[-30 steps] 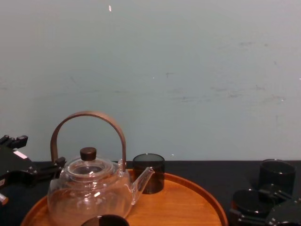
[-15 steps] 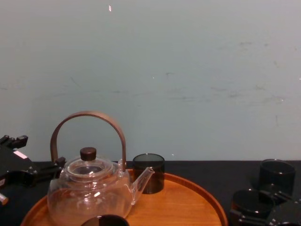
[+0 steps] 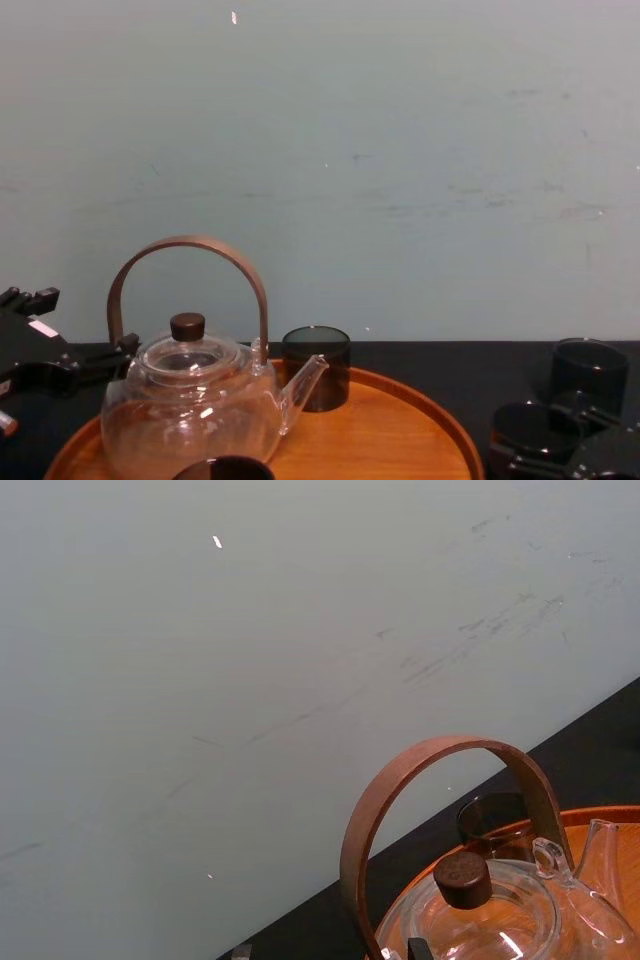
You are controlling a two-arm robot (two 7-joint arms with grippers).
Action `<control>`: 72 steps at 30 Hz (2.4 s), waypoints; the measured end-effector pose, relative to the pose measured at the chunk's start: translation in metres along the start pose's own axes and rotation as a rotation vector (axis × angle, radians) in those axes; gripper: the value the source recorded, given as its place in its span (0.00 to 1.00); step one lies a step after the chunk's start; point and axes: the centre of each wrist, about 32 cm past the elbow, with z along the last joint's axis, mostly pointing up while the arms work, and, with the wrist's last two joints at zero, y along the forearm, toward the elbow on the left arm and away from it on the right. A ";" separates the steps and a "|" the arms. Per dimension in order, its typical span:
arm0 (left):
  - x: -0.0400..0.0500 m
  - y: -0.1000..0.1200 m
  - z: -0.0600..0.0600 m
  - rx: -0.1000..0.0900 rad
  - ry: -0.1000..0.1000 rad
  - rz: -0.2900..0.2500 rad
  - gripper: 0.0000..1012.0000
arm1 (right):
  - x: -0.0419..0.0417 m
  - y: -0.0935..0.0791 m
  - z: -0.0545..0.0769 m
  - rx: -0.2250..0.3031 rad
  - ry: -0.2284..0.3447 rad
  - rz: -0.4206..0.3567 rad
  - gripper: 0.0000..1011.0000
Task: Pick up the glass from the table and place it on the tray.
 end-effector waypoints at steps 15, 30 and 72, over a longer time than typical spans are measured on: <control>0.0000 0.000 0.000 0.000 0.000 0.000 1.00 | 0.0000 0.000 0.000 -0.001 0.000 -0.001 0.90; 0.0000 0.000 0.000 0.000 0.000 0.000 1.00 | -0.0004 -0.005 0.010 0.011 -0.020 0.007 0.90; 0.0000 0.000 0.000 0.000 0.000 0.000 1.00 | -0.0284 0.012 0.051 0.090 -0.078 0.141 0.90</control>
